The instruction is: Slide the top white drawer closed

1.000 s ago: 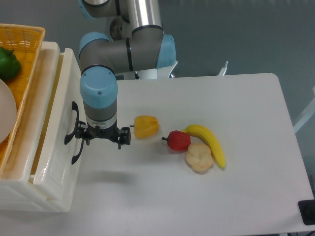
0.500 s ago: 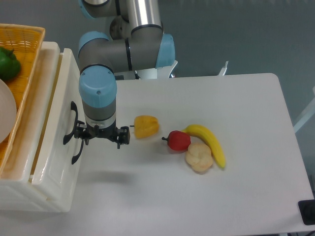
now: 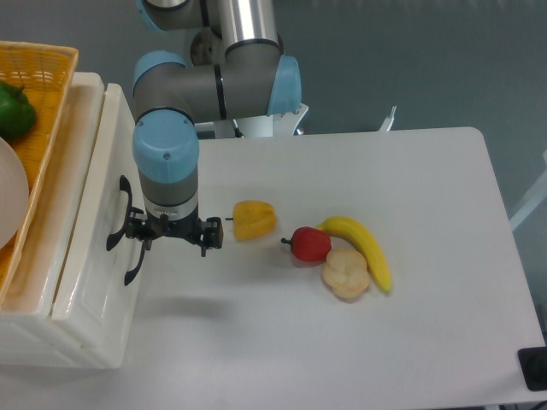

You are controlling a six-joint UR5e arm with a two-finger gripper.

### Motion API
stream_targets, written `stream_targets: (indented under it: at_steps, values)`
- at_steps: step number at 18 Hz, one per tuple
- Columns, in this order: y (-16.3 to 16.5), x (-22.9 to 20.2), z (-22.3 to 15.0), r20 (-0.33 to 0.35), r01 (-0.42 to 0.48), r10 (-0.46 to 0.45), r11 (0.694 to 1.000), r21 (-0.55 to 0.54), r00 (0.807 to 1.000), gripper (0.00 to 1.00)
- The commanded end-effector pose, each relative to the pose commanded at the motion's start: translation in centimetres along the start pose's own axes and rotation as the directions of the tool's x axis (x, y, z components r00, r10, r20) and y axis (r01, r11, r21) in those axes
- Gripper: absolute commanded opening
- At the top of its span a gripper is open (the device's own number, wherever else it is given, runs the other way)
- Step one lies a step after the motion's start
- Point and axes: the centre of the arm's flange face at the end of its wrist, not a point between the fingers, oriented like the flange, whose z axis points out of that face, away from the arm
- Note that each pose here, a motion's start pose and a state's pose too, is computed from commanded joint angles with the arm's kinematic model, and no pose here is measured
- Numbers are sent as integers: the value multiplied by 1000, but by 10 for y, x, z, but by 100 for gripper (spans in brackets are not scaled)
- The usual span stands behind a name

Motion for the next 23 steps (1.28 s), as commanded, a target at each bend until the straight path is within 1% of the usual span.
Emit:
stream_targets:
  at_steps: [10, 15, 16, 17, 19, 22, 23]
  values:
    - [2, 1, -1, 2, -2, 2, 1000, 0, 1000, 100]
    - [2, -8, -4, 11, -5, 5, 1000, 0, 1000, 100]
    - [2, -15, -5, 23, 4, -4, 1000, 0, 1000, 100]
    - [2, -30, -8, 41, 14, -14, 1000, 1, 999, 100]
    - [5, -60, -17, 54, 24, -25, 1000, 11, 998, 100]
    - [17, -120, -36, 74, 38, -40, 999, 32, 996, 100]
    - [21, -137, -39, 82, 29, -31, 999, 32, 996, 100]
